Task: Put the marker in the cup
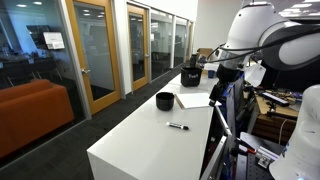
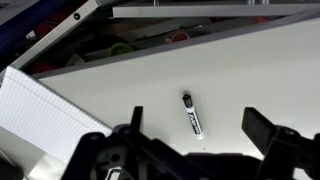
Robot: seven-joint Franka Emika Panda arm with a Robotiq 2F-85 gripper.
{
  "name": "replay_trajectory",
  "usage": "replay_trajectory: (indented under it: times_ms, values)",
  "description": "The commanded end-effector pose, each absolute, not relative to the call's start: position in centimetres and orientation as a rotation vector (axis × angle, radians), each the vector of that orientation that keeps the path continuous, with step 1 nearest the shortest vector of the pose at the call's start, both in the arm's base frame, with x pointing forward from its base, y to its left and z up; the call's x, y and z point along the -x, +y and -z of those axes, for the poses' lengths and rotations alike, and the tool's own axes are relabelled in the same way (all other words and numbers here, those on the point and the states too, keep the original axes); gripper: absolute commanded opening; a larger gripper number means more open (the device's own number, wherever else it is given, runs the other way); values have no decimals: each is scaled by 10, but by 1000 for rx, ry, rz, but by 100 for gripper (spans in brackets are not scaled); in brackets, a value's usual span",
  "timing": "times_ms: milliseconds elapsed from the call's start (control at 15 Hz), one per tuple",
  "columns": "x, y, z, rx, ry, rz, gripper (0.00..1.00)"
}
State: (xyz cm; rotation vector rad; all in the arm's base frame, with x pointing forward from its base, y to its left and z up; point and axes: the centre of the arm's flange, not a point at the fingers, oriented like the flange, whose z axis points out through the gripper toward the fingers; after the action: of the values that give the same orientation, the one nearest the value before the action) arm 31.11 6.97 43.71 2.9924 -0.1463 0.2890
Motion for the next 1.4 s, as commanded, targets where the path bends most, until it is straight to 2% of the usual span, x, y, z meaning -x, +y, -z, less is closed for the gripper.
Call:
replay_trajectory:
  times_ms: [0, 933, 1333]
  values:
    - [-358, 59, -415, -3008, -153, -213, 100]
    - [-462, 62, -342, -3008, 90, 18, 100]
    - [-484, 65, -295, -2985, 171, 60, 100]
